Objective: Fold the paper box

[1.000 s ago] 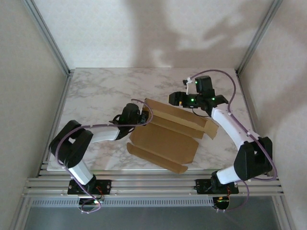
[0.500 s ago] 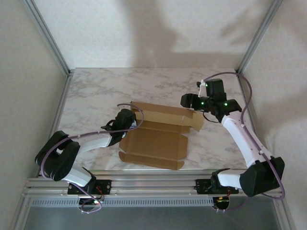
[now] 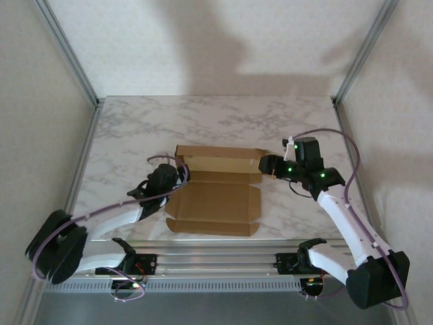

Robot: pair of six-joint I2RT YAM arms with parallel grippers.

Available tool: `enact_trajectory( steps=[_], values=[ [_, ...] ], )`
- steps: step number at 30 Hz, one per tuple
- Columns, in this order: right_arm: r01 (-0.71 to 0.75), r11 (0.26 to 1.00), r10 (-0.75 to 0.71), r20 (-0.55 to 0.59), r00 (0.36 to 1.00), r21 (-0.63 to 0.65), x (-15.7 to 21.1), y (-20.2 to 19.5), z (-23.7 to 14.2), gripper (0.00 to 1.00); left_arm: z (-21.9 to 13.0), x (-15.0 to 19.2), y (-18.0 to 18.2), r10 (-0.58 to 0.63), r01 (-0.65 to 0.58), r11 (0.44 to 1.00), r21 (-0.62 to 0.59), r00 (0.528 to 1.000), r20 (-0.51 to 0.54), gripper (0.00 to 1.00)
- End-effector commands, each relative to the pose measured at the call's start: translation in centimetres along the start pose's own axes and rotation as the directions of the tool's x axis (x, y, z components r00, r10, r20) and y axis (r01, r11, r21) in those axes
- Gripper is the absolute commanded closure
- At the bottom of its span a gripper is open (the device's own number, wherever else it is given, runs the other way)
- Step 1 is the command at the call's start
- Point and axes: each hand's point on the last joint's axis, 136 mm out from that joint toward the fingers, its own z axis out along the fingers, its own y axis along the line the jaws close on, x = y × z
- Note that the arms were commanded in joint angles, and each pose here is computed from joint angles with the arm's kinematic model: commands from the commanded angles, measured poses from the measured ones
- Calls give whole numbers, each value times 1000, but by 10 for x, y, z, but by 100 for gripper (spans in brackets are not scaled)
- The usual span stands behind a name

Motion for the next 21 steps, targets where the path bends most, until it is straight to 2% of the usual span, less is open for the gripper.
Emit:
enact_trajectory(
  steps=[1, 7, 13, 17, 21],
  values=[
    [-40, 997, 42, 25, 999, -64, 7, 2, 5, 38, -24, 5, -12, -14, 18, 995, 100, 999, -33, 1],
    [-136, 989, 139, 39, 990, -61, 27, -21, 28, 41, -59, 24, -48, -12, 47, 949, 313, 993, -113, 1],
    [-231, 969, 239, 109, 965, -87, 39, -45, 52, 41, -71, 55, -89, 25, 43, 895, 445, 989, -146, 1],
    [-283, 957, 289, 139, 947, -60, 44, -62, 64, 41, -67, 80, -117, 23, 81, 857, 509, 981, -194, 1],
    [-306, 951, 311, 153, 938, -51, 43, -70, 75, 41, -62, 102, -137, 42, 80, 849, 523, 975, -217, 1]
  ],
)
